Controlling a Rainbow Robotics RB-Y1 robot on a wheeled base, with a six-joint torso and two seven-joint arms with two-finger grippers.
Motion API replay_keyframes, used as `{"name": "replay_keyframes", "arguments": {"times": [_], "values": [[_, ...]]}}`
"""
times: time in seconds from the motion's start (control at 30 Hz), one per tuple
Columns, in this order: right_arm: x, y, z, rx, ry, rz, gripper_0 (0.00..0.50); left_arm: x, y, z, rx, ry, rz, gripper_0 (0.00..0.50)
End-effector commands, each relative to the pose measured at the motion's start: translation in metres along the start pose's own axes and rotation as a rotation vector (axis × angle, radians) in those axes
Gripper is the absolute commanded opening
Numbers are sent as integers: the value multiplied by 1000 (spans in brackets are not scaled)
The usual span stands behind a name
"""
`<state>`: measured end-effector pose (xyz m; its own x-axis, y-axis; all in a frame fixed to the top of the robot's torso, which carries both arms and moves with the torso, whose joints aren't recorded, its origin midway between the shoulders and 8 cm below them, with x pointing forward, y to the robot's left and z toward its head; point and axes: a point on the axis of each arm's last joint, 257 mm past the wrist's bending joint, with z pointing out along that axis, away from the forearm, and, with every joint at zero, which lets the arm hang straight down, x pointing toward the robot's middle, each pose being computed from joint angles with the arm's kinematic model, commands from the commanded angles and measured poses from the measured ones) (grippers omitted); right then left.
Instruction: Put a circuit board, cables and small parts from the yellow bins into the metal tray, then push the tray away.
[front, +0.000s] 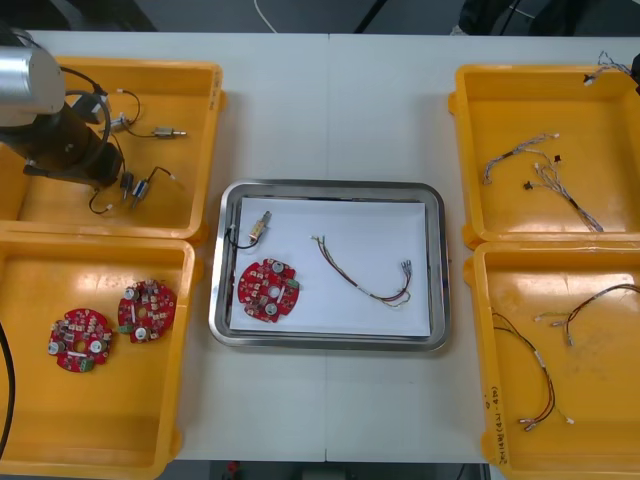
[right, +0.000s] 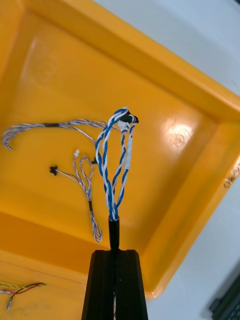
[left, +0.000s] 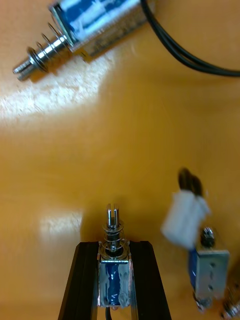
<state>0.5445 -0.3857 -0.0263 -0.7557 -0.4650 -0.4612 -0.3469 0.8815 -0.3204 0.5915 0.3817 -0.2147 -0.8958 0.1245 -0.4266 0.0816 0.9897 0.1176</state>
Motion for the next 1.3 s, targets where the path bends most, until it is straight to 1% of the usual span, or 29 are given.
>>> {"name": "replay_keyframes", "arguments": {"times": [0.03,0.1,0.17,0.23,0.3,0.33,0.4,0.43,0.5,0.57,0.6,0.67,0.8,0.93,1.03,1.17,1.2,1.3], "values": [[-16,5,-24,44,-46,-73,0,-3,17,-33,1,-15,12,0],[-24,15,-28,43,-64,-117,0,-4,18,-42,3,-13,10,0],[-36,35,-35,40,-97,-191,0,-5,20,-55,8,-14,7,0],[-44,50,-39,35,-116,-246,0,-5,20,-65,9,-13,6,0],[-52,74,-45,15,-143,-322,0,-5,21,-75,3,-10,9,0],[-54,79,-46,9,-150,-338,0,-5,21,-78,2,-11,9,0],[-58,99,-49,-15,-167,-394,0,-5,20,-87,-1,-9,9,0],[-58,103,-49,-26,-170,-405,0,-5,20,-88,0,-9,7,0],[-59,122,-50,-66,-179,-449,0,-6,18,-94,-5,-10,3,0],[-60,135,-53,-86,-191,-478,0,-6,17,-98,-10,-8,2,0],[-60,144,-54,-105,-197,-501,0,-6,15,-102,-13,-8,-6,0],[-60,158,-56,-128,-204,-533,0,-5,12,-108,-14,-6,-18,0],[-57,188,-59,-155,-215,-625,0,1,2,-119,-12,-2,-24,0],[-56,213,-60,-168,-224,-694,0,7,-6,-123,-18,-11,1,0],[-57,233,-59,-190,-236,-731,0,10,-17,-125,-12,-18,-5,0],[-52,257,-50,-222,-219,-783,0,9,-38,-129,-7,-27,-29,1],[-49,262,-47,-227,-208,-798,0,9,-44,-131,-4,-30,-35,0],[-43,272,-37,-223,-175,-837,0,9,-59,-136,15,-40,-48,0]]}}
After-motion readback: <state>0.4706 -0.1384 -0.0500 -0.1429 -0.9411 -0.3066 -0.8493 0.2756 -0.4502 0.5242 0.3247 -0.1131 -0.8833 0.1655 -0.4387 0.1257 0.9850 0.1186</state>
